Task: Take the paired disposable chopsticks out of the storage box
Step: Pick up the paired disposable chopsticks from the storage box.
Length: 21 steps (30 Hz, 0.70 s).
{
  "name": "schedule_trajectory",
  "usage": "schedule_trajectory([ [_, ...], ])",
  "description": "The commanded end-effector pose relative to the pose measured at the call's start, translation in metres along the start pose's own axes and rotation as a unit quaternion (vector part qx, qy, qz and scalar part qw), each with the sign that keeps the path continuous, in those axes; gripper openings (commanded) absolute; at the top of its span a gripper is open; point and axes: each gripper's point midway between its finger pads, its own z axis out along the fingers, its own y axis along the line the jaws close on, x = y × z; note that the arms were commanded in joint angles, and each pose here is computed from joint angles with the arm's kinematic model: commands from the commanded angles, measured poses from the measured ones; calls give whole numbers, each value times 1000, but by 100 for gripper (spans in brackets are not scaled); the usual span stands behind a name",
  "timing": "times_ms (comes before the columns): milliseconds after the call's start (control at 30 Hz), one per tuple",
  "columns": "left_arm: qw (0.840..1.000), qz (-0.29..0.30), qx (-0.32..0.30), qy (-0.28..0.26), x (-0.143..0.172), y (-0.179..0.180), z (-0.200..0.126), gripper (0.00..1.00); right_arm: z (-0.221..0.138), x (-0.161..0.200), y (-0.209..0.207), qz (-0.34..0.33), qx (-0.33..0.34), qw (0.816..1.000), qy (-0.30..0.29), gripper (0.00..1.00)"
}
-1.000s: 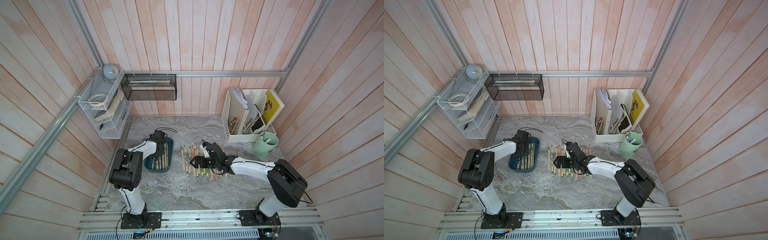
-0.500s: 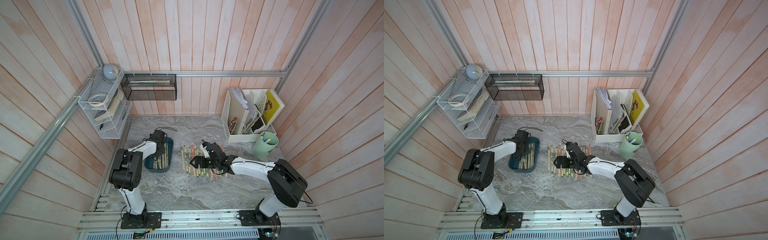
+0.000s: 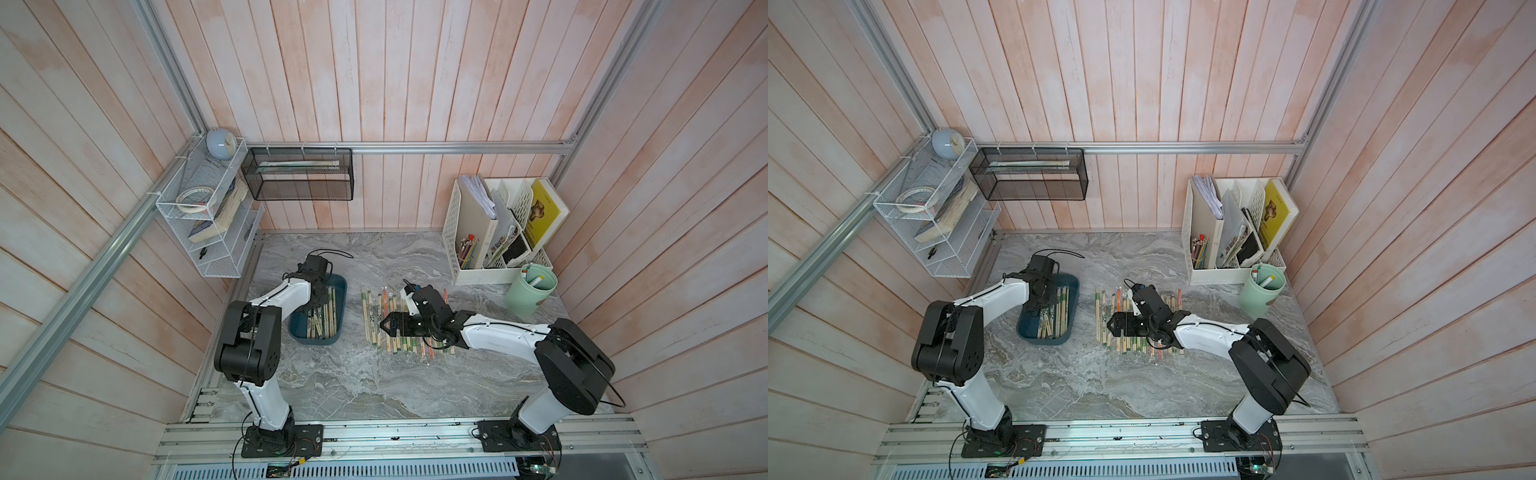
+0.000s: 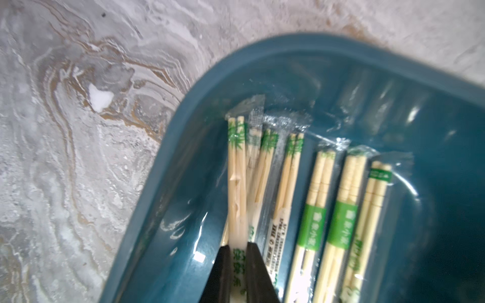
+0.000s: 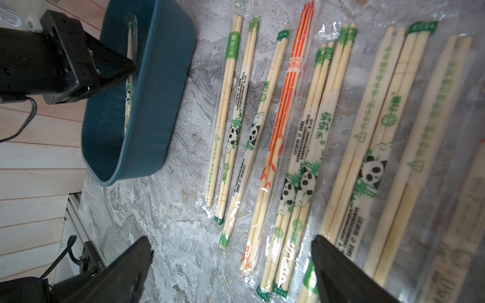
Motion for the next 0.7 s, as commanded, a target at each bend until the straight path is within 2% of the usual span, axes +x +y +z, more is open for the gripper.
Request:
schedule_trajectory([
  [0, 1000, 0, 0, -25, -20, 4, -18, 9, 3, 2, -1, -6, -1, 1000, 5, 97],
  [400, 997, 13, 49, -65, -57, -12, -62, 9, 4, 1, -1, -6, -1, 1000, 5, 97],
  [667, 992, 43, 90, -80, -58, -54, -88, 9, 4, -2, -3, -5, 1, 1000, 2, 97],
])
